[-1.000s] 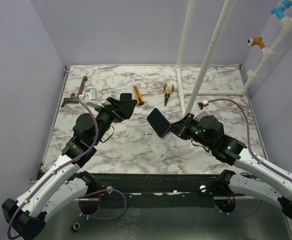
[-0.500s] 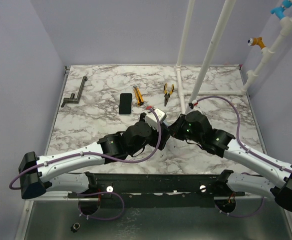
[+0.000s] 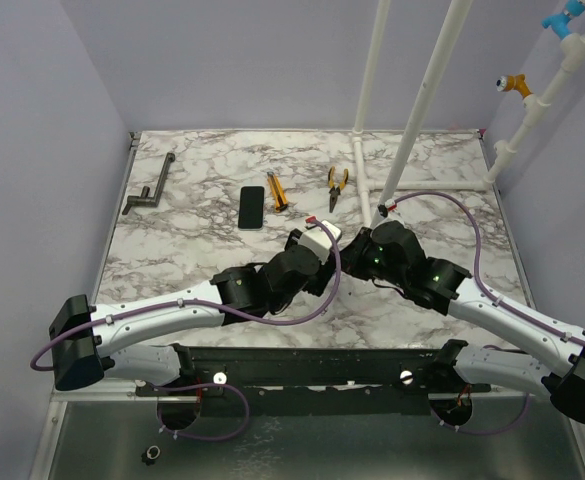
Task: Take the phone out of the phone case
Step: Remove the phone case from the phone.
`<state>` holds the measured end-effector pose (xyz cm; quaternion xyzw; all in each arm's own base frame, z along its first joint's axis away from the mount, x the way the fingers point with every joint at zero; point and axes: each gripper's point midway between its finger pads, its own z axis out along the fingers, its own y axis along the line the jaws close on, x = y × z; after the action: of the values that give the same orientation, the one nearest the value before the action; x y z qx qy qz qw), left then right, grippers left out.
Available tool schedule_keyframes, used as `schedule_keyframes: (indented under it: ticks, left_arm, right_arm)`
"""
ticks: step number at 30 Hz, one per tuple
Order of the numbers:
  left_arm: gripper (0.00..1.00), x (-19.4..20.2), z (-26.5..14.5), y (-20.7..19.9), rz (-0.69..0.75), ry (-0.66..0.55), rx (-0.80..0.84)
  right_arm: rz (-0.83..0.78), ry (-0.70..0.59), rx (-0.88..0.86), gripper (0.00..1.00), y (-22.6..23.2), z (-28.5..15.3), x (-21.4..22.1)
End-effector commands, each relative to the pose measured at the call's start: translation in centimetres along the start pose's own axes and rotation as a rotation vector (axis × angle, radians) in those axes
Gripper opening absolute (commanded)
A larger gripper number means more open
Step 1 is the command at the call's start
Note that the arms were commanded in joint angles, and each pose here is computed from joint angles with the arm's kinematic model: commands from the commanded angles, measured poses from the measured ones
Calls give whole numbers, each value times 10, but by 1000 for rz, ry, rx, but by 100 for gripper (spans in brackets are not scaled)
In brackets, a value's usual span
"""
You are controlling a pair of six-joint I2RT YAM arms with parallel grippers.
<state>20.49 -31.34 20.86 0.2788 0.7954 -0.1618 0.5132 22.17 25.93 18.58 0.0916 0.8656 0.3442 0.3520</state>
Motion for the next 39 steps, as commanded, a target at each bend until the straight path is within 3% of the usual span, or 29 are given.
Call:
schedule_keyframes:
  ticks: [1,5,15,20,25,39]
  left_arm:
    - [61,-5,3,5,28,3,-45]
    - [60,2,11,7,55,27,-73]
    - [35,7,18,24,115,46,-192]
    - [26,4,20,20,122,43,-173]
    - [0,4,23,17,128,47,-169]
    - [0,-51,-28,50,70,-138,-229]
  right_arm:
    - [3,-49,-78,0,27,-9,-19]
    - [3,-45,-88,0,31,-11,-19]
    - [9,-46,-94,0,32,-18,-21]
    - [14,-41,-118,0,34,-20,-19]
    - [15,-30,-131,0,36,-21,-16]
    - [-61,-50,-116,0,5,-69,-11]
